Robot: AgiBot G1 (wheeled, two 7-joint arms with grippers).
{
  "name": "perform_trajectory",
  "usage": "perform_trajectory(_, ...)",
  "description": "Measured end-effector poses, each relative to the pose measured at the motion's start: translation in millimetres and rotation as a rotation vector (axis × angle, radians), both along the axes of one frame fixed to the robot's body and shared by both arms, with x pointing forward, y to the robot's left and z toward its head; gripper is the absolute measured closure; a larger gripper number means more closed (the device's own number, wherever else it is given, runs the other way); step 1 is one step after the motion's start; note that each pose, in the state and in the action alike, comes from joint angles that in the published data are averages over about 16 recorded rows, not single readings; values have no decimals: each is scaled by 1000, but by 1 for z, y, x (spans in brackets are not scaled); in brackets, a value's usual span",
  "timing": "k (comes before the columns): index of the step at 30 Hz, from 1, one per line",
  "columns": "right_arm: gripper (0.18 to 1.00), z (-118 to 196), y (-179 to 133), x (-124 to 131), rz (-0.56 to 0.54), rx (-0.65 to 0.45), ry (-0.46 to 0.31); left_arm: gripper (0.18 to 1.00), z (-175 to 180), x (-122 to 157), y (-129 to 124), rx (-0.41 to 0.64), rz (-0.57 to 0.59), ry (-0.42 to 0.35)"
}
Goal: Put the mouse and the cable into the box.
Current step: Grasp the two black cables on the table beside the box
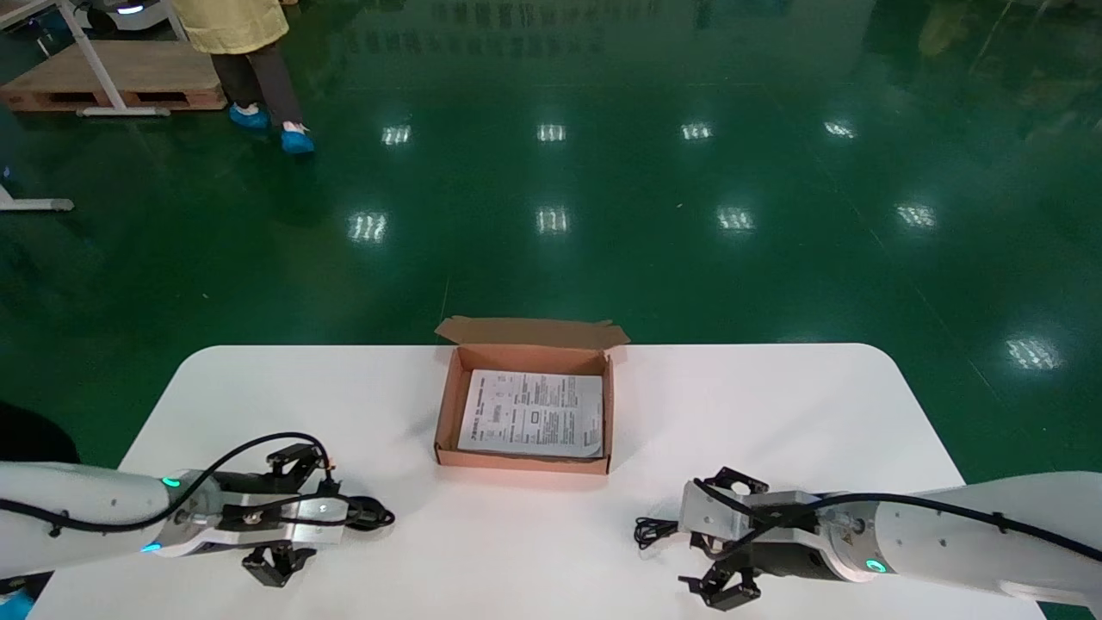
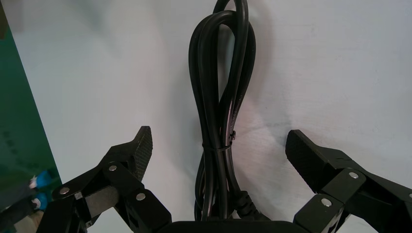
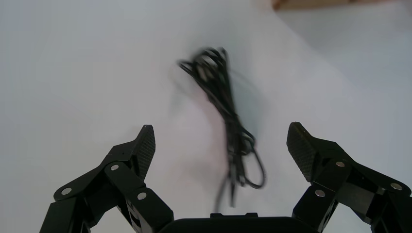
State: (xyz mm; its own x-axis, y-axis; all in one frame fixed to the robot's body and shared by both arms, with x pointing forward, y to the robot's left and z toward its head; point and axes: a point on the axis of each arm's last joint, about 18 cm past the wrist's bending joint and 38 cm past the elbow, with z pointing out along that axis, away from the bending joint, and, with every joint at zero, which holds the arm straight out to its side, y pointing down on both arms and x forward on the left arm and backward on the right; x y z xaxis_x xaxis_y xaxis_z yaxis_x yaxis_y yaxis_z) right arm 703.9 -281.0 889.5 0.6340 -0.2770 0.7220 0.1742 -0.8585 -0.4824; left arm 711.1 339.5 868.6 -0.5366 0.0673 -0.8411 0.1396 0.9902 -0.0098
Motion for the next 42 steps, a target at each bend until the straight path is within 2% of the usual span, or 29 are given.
perform_trajectory(9,178,-12,6,22,8,-72,-8,183,0,0,0,0,0,0)
perform_trajectory(20,178,-25,7,31,6,-129,-13,184,0,0,0,0,1,0)
perform_trajectory(31,191,-26,5,33,-5,-136,-18,203,0,0,0,0,1,0)
perform_trajectory(38,235,-25,6,32,2,-133,-15,260,0,0,0,0,1,0)
perform_trajectory(42,288,-25,6,31,5,-132,-15,310,0,0,0,0,0,0)
